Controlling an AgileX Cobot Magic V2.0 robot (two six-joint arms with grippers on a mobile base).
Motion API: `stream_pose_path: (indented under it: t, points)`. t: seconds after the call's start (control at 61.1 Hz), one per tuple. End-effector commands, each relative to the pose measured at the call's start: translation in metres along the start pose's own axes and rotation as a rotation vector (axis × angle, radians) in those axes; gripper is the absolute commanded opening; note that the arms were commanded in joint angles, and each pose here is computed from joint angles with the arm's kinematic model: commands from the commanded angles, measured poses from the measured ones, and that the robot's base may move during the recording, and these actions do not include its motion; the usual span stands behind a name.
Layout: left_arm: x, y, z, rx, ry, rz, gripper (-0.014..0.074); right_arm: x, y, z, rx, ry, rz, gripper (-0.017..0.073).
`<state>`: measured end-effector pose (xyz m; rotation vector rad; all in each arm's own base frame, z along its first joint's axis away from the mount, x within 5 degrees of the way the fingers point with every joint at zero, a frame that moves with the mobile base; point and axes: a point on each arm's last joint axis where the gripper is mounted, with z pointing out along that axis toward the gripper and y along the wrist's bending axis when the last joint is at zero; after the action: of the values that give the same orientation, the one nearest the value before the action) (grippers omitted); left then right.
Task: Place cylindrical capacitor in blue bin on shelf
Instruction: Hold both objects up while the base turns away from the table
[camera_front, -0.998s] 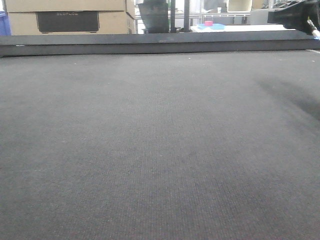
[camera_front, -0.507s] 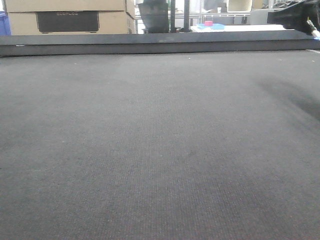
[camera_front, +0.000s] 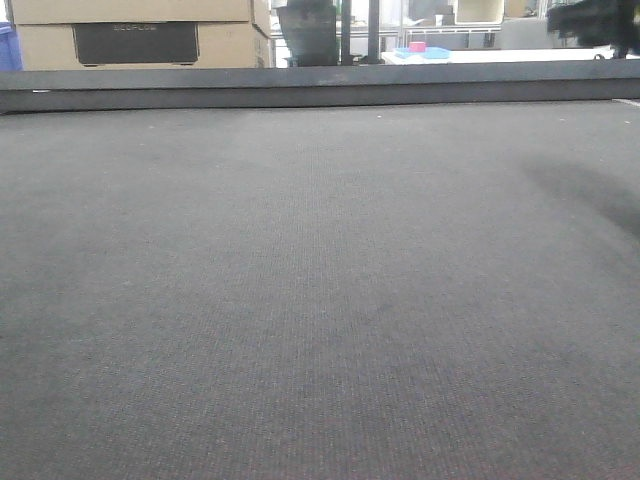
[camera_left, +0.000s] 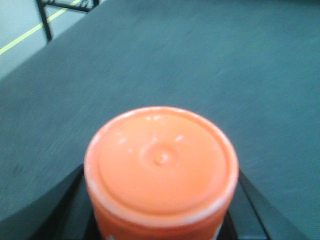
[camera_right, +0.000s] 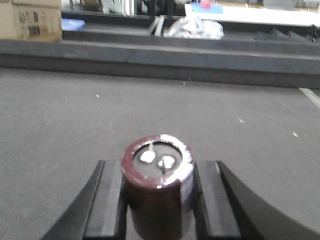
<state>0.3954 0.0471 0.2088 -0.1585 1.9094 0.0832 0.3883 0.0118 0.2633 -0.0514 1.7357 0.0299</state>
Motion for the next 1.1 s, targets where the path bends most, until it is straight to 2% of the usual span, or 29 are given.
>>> stream_pose_path:
  t: [0.0,0.164,0.327,0.409,0.507,0.605,0.785,0.916,1.08]
  points:
    - [-0.027,-0.015,-0.022,0.047,-0.018,0.017,-0.0111,-0.021,-0.001,-0.018,0.007,0.027,-0.006,-0.0165]
    - [-0.059,-0.044,-0.06,0.132,0.038,0.043,-0.0111,-0.043,-0.001,-0.049,0.018,0.117,-0.008,-0.0165]
    - [-0.084,-0.071,-0.098,0.221,0.079,0.077,-0.0111,-0.065,-0.001,-0.086,0.028,0.175,0.066,-0.0165]
    - [-0.094,-0.08,-0.117,0.259,0.067,0.089,-0.0111,-0.074,0.0,-0.104,0.025,0.194,0.089,-0.0165]
    - [-0.105,-0.087,-0.145,0.299,0.053,0.102,-0.0111,-0.084,0.001,-0.127,0.023,0.201,0.091,-0.0161]
    - [-0.111,-0.086,-0.171,0.321,0.071,0.112,-0.0111,-0.087,0.001,-0.149,0.022,0.191,0.09,-0.0162]
    - [-0.116,-0.071,-0.222,0.324,0.081,0.136,-0.0111,-0.072,0.003,-0.195,0.02,0.201,0.09,-0.0162]
    - [-0.107,-0.059,-0.252,0.311,0.078,0.165,-0.0111,-0.059,0.004,-0.229,0.018,0.22,0.09,-0.0162]
    - [-0.095,-0.047,-0.281,0.293,0.069,0.196,-0.0111,-0.066,0.008,-0.263,-0.007,0.165,0.063,-0.0162]
